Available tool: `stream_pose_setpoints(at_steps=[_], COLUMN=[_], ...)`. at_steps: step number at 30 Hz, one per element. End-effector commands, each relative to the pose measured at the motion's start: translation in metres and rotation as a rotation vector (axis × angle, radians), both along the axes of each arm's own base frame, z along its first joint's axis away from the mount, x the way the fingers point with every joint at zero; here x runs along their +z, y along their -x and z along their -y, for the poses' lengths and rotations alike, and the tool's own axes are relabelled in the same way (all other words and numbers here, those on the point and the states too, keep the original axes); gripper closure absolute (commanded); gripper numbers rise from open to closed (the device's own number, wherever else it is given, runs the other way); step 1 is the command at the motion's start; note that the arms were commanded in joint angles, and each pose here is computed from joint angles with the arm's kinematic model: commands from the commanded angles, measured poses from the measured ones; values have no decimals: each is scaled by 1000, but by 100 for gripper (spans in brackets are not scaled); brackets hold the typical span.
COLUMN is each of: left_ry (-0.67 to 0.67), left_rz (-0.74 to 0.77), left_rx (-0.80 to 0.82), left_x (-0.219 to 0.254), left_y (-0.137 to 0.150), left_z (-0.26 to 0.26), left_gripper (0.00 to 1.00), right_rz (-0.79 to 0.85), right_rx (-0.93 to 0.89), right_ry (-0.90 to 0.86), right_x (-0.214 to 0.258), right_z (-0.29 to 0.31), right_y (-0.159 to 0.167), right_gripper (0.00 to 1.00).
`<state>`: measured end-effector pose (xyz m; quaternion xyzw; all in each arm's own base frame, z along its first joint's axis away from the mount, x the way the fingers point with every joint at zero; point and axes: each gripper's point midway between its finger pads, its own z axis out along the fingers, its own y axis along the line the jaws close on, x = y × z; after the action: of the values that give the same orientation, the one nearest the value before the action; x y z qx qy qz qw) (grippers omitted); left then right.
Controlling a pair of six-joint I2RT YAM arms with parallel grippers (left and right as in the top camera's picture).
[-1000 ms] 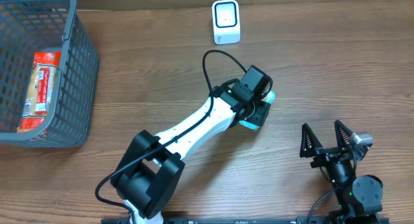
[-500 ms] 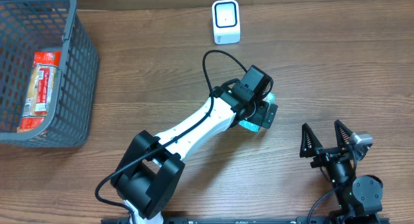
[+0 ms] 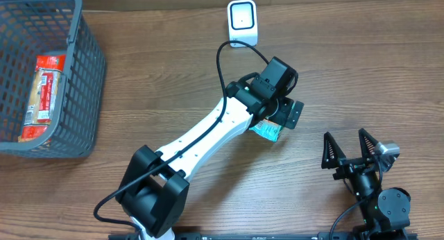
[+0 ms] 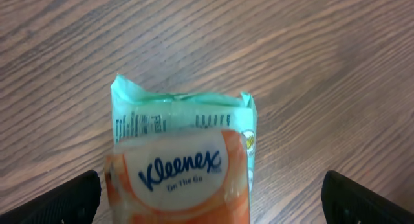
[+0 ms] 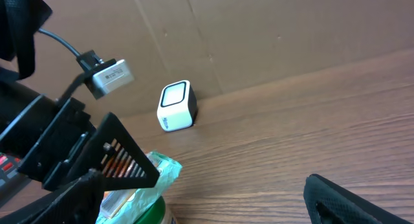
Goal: Scan the item barcode
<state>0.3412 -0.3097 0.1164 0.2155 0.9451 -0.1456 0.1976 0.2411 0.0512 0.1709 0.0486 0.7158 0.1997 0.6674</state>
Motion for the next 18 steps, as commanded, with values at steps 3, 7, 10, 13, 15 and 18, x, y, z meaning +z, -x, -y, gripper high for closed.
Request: stream_pose_setpoints(at_steps=[3,7,10,13,15,18], left_ry=[-2,24,47,54,45,37], left_rz=[60,42,25,7,-1,-11], left_rx=[-37,-19,-19,-26,-24,-24], left_x=[17,23,27,27,25,23], left_y=[-13,-19,-21,-18,-16,-14], left_z=[-8,-15,-17,-17,-19,-20], left_gripper=[0,4,7,18,22,26], right_rz=[2,2,2,2,2,2], right_rx=[-4,-4,-4,-4,-4,-4], right_ry=[5,5,5,5,5,5], right_x=[-2,-2,-2,-2,-2,-2], right_z=[1,1,1,1,1,1], right_y=[0,0,0,0,0,0], right_gripper=[0,0,0,0,0,0])
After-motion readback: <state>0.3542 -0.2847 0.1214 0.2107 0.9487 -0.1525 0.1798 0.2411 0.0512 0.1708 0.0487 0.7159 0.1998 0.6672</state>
